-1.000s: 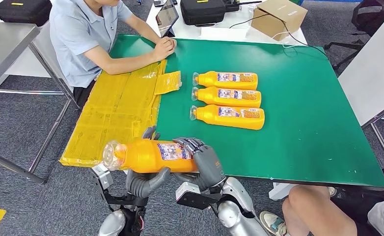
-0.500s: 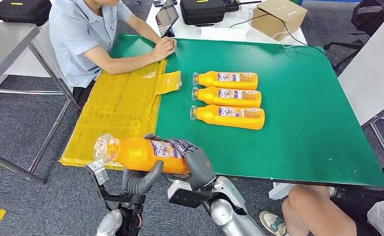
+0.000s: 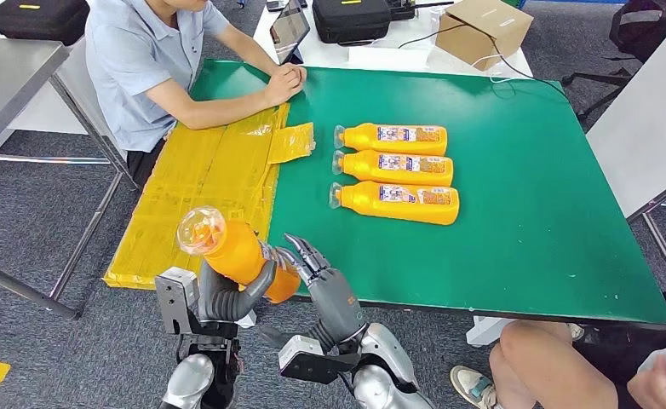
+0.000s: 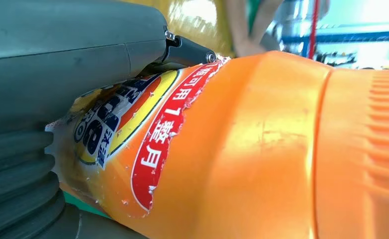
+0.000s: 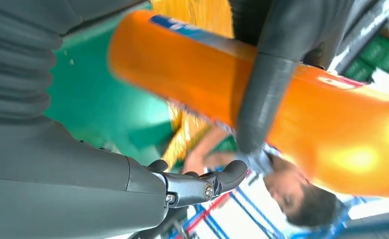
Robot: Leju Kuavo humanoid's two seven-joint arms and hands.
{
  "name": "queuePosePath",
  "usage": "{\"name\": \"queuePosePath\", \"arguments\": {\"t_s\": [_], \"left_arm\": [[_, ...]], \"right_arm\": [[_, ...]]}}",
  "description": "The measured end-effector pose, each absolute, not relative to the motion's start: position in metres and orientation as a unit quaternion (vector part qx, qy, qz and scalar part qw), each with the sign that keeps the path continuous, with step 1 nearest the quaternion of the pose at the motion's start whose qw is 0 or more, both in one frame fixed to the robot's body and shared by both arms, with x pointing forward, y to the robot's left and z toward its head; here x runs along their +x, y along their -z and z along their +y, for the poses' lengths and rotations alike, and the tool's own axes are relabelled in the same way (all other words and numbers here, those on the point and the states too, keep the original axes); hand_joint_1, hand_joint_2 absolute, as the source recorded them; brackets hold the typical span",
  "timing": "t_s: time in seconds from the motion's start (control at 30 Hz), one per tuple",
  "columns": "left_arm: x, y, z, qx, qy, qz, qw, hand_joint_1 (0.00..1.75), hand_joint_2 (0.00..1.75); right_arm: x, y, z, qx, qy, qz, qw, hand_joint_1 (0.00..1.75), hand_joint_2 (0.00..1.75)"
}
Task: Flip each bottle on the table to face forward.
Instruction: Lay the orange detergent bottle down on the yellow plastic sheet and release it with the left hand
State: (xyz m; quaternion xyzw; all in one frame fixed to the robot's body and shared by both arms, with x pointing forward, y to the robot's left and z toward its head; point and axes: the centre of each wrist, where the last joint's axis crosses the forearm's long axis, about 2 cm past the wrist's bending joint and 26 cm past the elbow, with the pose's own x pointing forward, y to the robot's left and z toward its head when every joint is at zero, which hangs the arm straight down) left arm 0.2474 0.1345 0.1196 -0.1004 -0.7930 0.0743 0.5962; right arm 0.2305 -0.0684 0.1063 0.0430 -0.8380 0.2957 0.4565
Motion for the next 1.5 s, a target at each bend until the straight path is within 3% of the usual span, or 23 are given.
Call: {"name": "queuePosePath", "arguments": {"t_s": [0.33, 0.43, 0.5, 0.57, 0.67, 0.97, 1.03, 1.07, 1.1, 1.2, 1.3, 1.5], "left_arm": [[0.288, -0.128, 0.162, 0.120, 0.069, -0.814, 0.564, 1.75, 1.75], [0.300, -0.125, 0.172, 0.177, 0.109, -0.799, 0.565, 1.62, 1.75], [0.307, -0.122, 0.178, 0.209, 0.143, -0.781, 0.570, 1.51, 1.75], [0.317, -0.119, 0.184, 0.247, 0.200, -0.750, 0.580, 1.59, 1.75], [0.335, -0.114, 0.192, 0.314, 0.290, -0.692, 0.582, 1.75, 1.75], [0.373, -0.110, 0.205, 0.400, 0.432, -0.571, 0.572, 1.73, 1.75], [0.378, -0.109, 0.206, 0.404, 0.446, -0.557, 0.572, 1.68, 1.75], [0.381, -0.109, 0.206, 0.404, 0.451, -0.553, 0.573, 1.61, 1.75], [0.383, -0.109, 0.207, 0.402, 0.454, -0.551, 0.573, 1.23, 1.75], [0.387, -0.109, 0.208, 0.398, 0.463, -0.544, 0.576, 0.08, 1.75], [0.388, -0.107, 0.208, 0.390, 0.474, -0.533, 0.582, 0.00, 1.75], [0.389, -0.101, 0.212, 0.339, 0.485, -0.537, 0.601, 0.00, 1.75]], "right_arm": [[0.231, -0.117, -0.101, -0.062, -0.198, -0.879, 0.430, 0.00, 0.00], [0.233, -0.119, -0.118, -0.091, -0.168, -0.879, 0.436, 0.00, 0.00], [0.233, -0.120, -0.127, -0.103, -0.155, -0.878, 0.440, 0.00, 0.87], [0.232, -0.121, -0.135, -0.107, -0.150, -0.877, 0.445, 0.00, 1.75], [0.232, -0.120, -0.143, -0.104, -0.152, -0.873, 0.452, 0.00, 1.75], [0.231, -0.117, -0.147, -0.092, -0.163, -0.869, 0.458, 0.00, 1.75], [0.232, -0.117, -0.147, -0.091, -0.166, -0.869, 0.458, 0.00, 0.87], [0.233, -0.117, -0.148, -0.091, -0.168, -0.869, 0.457, 0.00, 0.44], [0.234, -0.116, -0.148, -0.091, -0.169, -0.869, 0.457, 0.00, 0.00], [0.237, -0.116, -0.147, -0.090, -0.170, -0.869, 0.456, 0.00, 0.00], [0.239, -0.116, -0.146, -0.088, -0.170, -0.868, 0.459, 0.00, 0.00], [0.244, -0.110, -0.146, -0.083, -0.174, -0.862, 0.468, 0.00, 0.00]]}}
